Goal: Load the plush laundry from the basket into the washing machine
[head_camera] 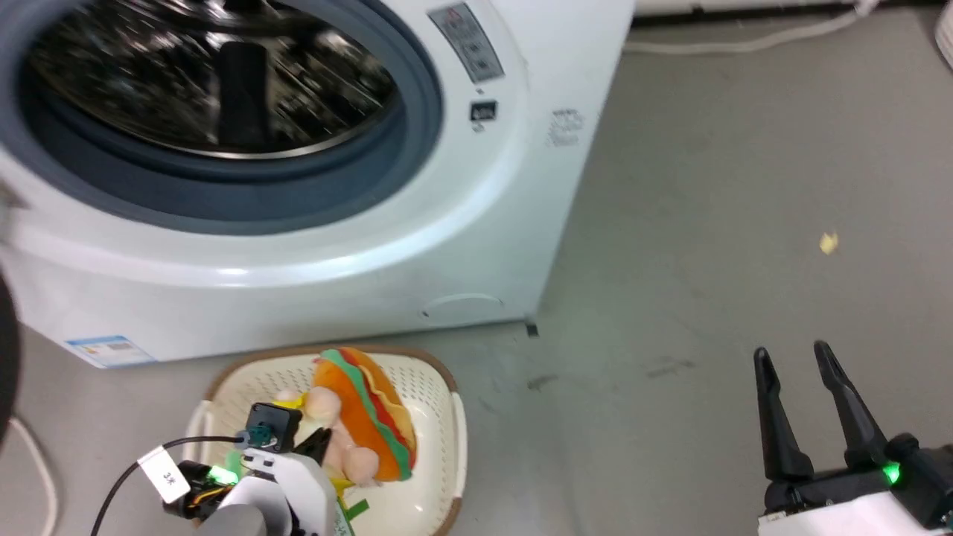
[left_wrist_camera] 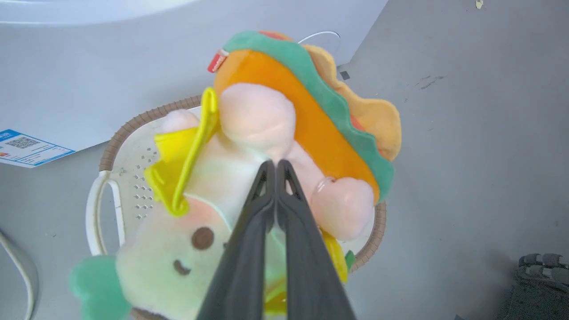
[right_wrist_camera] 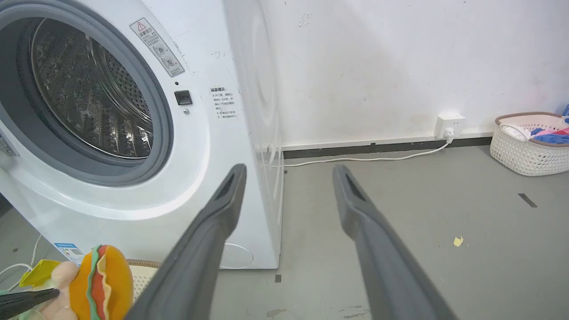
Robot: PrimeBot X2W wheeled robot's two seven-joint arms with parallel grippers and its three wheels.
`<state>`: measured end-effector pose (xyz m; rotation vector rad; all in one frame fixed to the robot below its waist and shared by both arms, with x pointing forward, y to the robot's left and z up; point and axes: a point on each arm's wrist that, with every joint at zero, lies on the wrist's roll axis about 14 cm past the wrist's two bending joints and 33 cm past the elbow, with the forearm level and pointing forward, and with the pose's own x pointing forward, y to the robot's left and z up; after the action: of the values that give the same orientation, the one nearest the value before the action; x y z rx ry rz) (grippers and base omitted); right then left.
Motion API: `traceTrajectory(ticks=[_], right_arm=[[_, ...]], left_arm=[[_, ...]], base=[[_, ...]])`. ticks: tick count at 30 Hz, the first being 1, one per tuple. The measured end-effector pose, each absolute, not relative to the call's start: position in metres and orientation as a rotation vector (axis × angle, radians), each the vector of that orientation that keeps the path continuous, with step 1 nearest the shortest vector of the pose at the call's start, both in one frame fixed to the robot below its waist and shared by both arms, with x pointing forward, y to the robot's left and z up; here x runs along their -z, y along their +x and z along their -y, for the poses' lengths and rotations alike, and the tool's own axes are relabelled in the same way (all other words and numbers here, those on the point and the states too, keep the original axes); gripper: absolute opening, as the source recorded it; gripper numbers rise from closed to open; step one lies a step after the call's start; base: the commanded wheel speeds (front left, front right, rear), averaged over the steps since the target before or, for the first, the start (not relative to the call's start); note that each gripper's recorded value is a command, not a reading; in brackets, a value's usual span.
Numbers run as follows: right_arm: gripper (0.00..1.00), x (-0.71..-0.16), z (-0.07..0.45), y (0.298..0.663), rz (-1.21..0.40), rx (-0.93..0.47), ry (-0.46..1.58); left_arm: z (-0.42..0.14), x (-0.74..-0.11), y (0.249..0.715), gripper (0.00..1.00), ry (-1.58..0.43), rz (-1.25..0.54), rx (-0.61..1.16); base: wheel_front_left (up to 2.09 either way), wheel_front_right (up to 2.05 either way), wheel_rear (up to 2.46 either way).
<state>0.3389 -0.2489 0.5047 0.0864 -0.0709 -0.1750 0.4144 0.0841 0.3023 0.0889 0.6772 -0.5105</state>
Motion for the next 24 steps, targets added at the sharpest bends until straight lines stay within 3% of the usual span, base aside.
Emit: traceTrajectory(ticks=[15,24], right_arm=[[1.0,-0.532,0.228,0.321,0.168,0.101,0.103],[1.0,-0.53,0.224,0.326,0.158,0.087,0.1]], left_arm=[[-0.082,-0.442,0.415,0.0,-0.075,-0.204,0.42],[-0.086,-0.511,0.44,0.0,-0.15,0.024,0.38]], base=[[0.0,0.0,0.0],[0.0,0.0,0.0]])
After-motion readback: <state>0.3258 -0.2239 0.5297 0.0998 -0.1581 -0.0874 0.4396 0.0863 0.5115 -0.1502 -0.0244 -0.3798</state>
